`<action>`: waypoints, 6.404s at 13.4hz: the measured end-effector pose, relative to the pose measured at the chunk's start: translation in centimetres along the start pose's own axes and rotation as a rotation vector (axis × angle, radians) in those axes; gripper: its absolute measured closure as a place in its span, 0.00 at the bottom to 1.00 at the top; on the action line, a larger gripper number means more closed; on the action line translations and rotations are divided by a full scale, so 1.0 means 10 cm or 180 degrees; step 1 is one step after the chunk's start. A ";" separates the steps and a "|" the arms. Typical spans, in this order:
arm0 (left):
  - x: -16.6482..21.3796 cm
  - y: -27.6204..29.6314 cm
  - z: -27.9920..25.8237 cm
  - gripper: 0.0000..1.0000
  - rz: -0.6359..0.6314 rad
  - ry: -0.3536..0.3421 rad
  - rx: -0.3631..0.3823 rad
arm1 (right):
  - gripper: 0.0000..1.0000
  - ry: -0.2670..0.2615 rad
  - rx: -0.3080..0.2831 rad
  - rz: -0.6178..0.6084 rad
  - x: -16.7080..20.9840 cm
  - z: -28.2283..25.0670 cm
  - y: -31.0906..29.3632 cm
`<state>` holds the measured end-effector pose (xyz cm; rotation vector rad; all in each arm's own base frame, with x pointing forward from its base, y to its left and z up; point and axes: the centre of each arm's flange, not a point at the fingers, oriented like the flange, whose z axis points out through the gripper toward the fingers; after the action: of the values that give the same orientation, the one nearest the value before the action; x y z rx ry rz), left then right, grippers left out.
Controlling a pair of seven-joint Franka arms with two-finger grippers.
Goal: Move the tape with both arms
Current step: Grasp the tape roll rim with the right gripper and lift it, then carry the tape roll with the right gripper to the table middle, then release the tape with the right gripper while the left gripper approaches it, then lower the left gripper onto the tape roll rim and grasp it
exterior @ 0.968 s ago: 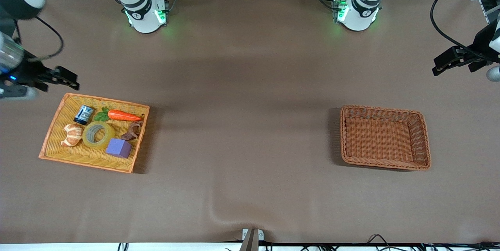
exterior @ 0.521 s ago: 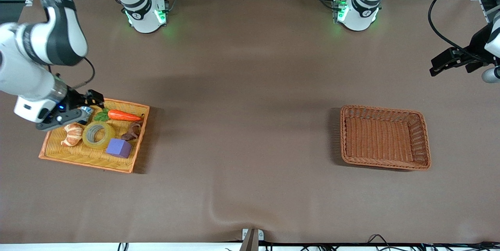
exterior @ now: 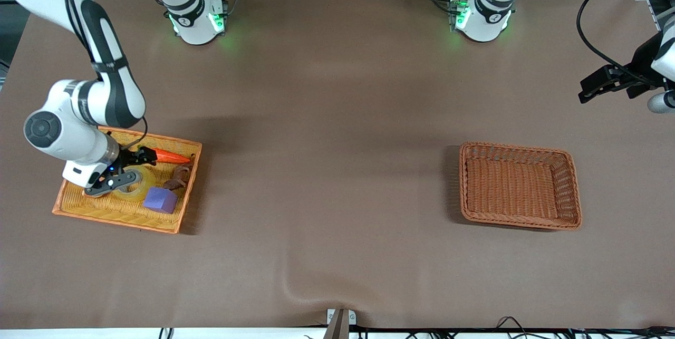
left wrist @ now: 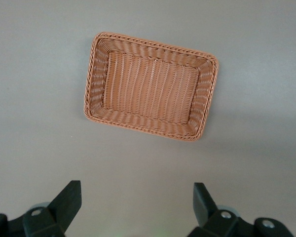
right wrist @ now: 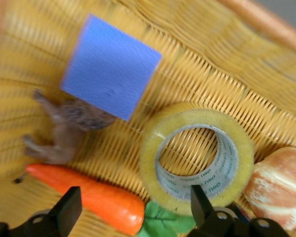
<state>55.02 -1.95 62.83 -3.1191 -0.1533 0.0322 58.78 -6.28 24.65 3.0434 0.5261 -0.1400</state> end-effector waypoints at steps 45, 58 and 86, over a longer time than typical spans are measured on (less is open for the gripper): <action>-0.03 0.96 0.66 0.00 -0.0604 -0.0181 -0.0134 | 0.00 0.0241 0.0511 0.1583 1.38 -1.78 -4.90; -0.42 3.86 2.77 0.00 -0.1563 -0.0022 -0.0370 | 0.00 0.0150 0.0245 0.1433 -0.10 -3.30 -1.36; -0.63 4.55 3.96 0.78 -0.1518 -0.0011 -0.0392 | 0.00 0.0083 0.0222 0.1083 -0.80 -3.55 0.13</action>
<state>52.34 -47.11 22.44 -3.1068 -0.9215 0.0211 54.60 -7.81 60.78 3.1480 -0.0009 -0.1055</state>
